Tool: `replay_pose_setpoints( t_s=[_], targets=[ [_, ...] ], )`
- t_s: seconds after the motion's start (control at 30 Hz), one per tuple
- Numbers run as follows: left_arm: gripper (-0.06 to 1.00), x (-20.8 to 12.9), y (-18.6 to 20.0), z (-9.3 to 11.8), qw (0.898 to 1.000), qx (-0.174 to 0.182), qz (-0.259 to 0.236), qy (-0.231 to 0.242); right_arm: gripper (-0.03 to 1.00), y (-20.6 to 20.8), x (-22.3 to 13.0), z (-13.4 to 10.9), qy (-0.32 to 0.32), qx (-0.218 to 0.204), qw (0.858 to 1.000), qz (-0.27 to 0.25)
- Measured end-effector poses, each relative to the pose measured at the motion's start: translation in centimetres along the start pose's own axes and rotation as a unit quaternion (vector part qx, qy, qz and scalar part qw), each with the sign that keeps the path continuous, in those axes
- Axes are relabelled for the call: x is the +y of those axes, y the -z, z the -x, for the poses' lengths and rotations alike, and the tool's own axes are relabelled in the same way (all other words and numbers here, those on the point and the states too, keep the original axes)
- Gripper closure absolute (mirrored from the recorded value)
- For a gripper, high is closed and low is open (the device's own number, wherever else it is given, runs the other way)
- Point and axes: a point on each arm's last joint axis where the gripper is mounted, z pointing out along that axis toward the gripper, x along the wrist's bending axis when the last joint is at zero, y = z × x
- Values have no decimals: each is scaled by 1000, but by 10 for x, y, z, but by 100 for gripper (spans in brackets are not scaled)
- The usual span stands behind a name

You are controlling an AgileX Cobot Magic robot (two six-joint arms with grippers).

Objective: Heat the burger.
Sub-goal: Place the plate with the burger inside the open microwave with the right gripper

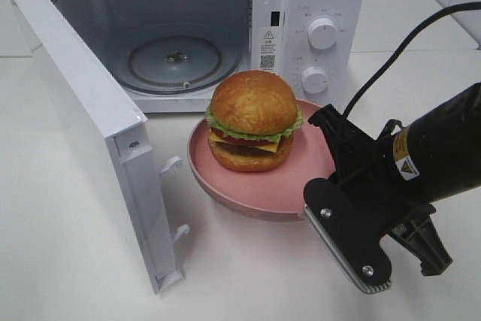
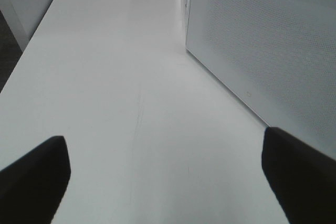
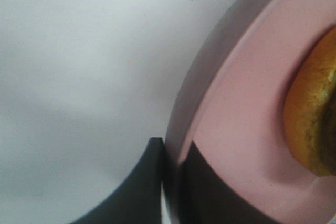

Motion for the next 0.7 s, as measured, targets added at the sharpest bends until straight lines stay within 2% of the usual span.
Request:
replay_pose_setpoints(
  t_s=[0.43,0.7],
  targets=[
    [4,0,0,0,1000,0,0,0,92,11,-14,27,24,-33,999,17],
    [4,0,0,0,1000,0,0,0,92,15,-14,33,36,-43,998,18]
  ],
)
